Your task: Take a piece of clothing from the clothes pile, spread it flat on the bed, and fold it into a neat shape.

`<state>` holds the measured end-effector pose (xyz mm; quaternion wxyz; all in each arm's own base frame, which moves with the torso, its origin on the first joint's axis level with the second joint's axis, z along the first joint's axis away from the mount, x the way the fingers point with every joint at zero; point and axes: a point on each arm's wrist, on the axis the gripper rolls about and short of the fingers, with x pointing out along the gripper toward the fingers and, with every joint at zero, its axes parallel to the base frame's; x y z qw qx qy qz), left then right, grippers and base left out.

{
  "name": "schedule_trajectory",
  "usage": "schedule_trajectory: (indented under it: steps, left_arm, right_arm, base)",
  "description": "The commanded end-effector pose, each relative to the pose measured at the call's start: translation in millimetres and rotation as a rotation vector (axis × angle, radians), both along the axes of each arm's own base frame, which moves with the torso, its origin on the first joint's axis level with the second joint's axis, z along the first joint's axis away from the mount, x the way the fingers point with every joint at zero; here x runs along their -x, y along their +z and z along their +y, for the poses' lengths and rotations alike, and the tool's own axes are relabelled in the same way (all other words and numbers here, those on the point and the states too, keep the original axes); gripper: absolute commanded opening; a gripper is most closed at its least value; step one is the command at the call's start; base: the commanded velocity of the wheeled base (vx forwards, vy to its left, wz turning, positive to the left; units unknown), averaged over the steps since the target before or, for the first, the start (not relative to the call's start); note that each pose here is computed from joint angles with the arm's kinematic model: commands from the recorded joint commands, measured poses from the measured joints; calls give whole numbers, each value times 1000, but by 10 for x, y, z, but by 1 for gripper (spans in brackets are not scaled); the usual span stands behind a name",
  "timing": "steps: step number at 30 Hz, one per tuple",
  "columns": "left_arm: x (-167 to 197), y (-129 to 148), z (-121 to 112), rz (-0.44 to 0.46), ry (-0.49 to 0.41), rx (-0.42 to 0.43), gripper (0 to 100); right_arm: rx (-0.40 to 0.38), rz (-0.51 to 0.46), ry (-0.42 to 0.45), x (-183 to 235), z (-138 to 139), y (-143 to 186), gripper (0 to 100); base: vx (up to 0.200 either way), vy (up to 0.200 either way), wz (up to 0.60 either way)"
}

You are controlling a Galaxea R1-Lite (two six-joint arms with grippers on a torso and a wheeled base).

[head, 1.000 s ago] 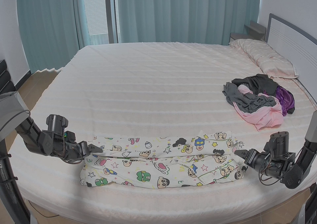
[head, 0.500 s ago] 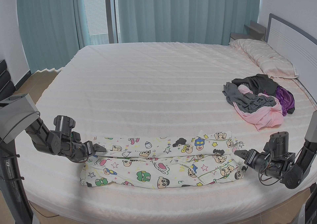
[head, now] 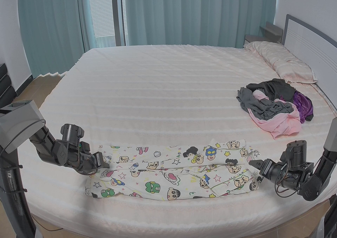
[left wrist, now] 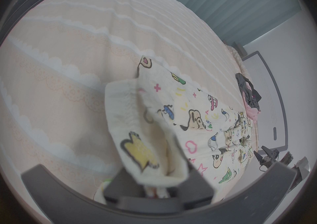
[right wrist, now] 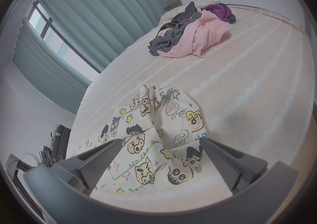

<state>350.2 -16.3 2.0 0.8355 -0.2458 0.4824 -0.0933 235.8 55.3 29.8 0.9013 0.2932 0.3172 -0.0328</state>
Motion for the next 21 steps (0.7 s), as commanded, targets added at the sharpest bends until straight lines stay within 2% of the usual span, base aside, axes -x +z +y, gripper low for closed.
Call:
schedule_trajectory:
  steps: [1, 8, 12, 15, 21]
  left_arm:
    - [3, 53, 45, -13, 15, -3, 0]
    - [29, 311, 142, -72, 43, -6, 0]
    - [71, 481, 241, -71, 45, -27, 0]
    - [106, 615, 439, -83, 49, -69, 0]
    - [104, 836, 661, -98, 107, -74, 0]
  right_arm:
    - [1, 6, 0, 2, 0, -13, 100]
    - [1, 3, -1, 2, -1, -8, 100]
    - [0, 3, -4, 1, -4, -8, 100]
    - [0, 3, -4, 1, -4, -8, 100]
    - [0, 1, -10, -6, -18, -6, 100]
  base:
    - [0, 0, 0]
    - [0, 0, 0]
    - [0, 0, 0]
    - [0, 0, 0]
    - [0, 0, 0]
